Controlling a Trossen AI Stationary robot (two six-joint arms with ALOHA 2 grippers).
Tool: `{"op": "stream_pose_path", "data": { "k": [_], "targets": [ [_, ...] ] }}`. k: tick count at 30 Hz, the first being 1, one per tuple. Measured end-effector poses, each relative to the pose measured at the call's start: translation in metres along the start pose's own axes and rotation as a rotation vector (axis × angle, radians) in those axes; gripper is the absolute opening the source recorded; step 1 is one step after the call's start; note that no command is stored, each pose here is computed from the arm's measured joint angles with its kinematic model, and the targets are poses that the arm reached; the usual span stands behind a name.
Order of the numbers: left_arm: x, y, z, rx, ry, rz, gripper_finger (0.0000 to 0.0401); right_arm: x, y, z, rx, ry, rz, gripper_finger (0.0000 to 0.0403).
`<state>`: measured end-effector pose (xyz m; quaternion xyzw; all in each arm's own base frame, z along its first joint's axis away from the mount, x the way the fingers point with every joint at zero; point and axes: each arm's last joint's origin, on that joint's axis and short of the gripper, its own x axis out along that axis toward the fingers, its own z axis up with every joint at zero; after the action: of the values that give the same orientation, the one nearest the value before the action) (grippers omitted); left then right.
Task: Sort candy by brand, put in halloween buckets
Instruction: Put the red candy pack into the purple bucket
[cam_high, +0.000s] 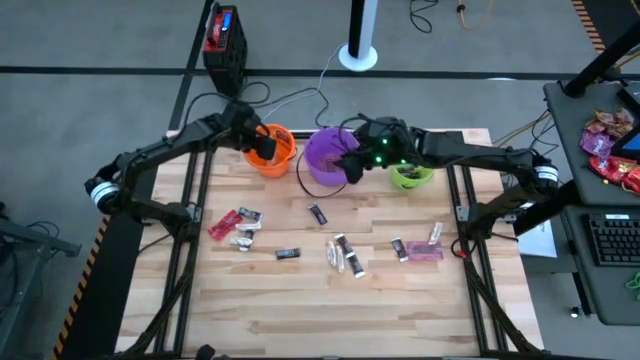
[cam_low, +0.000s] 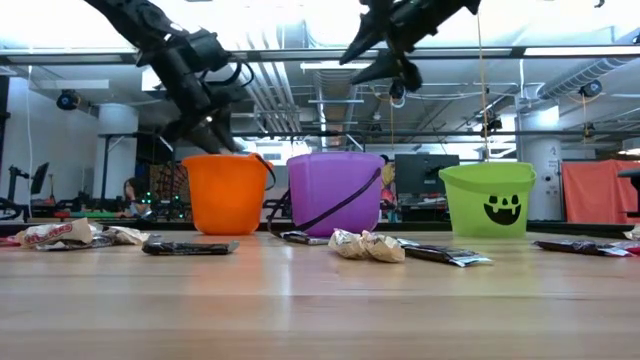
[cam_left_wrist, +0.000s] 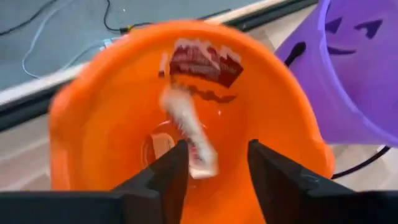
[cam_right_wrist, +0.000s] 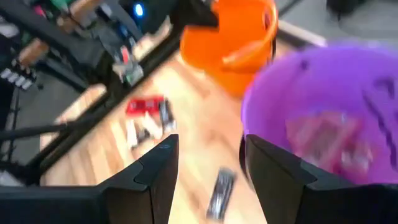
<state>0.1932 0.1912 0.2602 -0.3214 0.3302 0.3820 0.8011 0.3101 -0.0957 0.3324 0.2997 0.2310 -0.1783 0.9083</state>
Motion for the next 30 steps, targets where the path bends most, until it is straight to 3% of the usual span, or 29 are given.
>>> {"op": "stream_pose_path", "data": {
  "k": [4,9,15,19,24,30],
  "targets": [
    [-0.003,-0.001,0.003,0.003,0.004,0.005,0.0176,-0.008,-0.002,-0.013,0.051,0.161,0.000,0.0178],
    [-0.011,-0.005,0.007,0.009,0.003,-0.013,0.0178,-0.028,0.003,-0.046,0.161,0.543,0.037,0.0178],
    [-0.032,-0.023,0.009,0.105,-0.064,-0.107,0.0173,-0.045,0.014,-0.103,0.207,0.921,-0.228,0.0178],
    [-0.044,-0.035,0.007,0.144,-0.126,-0.162,0.0171,-0.042,0.007,-0.147,0.261,1.057,-0.386,0.0178],
    [-0.052,-0.044,0.005,0.176,-0.162,-0.185,0.0171,-0.040,-0.001,-0.195,0.090,1.176,-0.386,0.0178],
    [-0.053,-0.045,0.006,0.199,-0.174,-0.186,0.0171,-0.037,-0.007,-0.227,-0.099,1.210,-0.296,0.0178]
  ]
}}
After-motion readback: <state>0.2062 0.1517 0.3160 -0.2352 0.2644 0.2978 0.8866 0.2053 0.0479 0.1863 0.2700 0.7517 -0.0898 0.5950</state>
